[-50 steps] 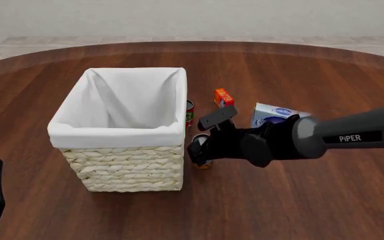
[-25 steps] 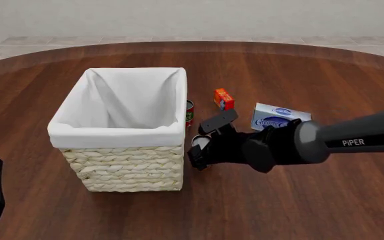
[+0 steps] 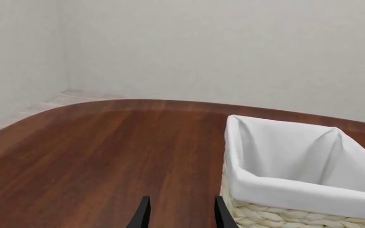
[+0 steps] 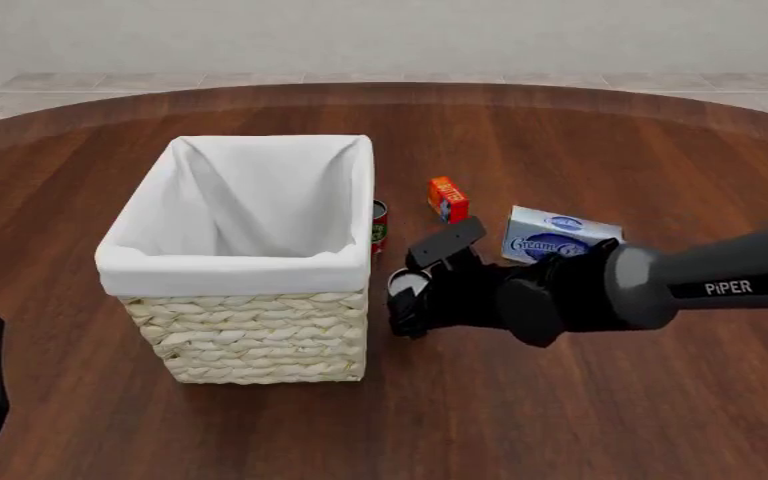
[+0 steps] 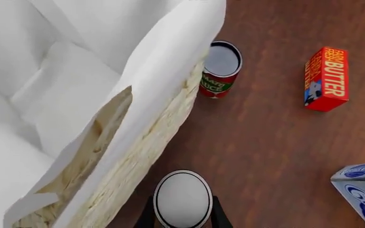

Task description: Pick up the alphabet soup and put it in the basket.

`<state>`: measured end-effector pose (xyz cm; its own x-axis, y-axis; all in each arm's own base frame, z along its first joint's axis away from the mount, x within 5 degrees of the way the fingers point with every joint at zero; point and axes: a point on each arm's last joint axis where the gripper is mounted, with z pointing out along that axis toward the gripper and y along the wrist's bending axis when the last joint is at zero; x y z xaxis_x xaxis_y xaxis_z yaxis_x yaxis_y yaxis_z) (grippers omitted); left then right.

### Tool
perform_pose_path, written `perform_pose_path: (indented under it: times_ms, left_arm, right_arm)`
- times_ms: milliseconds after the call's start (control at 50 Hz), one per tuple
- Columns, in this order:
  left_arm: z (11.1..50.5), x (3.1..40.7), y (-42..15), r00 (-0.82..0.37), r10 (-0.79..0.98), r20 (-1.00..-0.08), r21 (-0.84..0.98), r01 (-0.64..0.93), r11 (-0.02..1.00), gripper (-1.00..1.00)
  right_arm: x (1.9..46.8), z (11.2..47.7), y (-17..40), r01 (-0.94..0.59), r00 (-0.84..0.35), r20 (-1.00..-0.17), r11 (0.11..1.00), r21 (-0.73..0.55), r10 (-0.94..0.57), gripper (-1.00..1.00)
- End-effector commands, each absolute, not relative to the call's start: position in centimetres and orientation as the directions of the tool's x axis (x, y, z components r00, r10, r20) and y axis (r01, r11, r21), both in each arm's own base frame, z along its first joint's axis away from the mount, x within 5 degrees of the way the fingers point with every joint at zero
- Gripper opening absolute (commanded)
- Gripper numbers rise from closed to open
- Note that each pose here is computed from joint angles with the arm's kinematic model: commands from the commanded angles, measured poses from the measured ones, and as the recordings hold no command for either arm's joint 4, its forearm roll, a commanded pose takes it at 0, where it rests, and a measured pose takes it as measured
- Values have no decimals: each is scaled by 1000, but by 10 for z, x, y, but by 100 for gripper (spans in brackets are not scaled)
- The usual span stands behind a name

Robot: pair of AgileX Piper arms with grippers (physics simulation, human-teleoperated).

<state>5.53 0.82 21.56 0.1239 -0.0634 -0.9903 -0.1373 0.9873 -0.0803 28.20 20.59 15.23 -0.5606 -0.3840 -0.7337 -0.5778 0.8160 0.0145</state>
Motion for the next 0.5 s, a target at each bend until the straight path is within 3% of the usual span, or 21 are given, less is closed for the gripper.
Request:
perform_pose_path:
  times_ms: [20, 500]
  left_arm:
    - [216, 55, 8, 126, -62, -990, -80, -140, 987, 100]
    - [216, 55, 8, 132, -60, -989, -78, -136, 988, 100]
  right_arm:
    - [280, 162, 203, -577, -546, -749, 816, 13, -374, -100]
    - [269, 207, 189, -577, -504, -786, 817, -2, -358, -100]
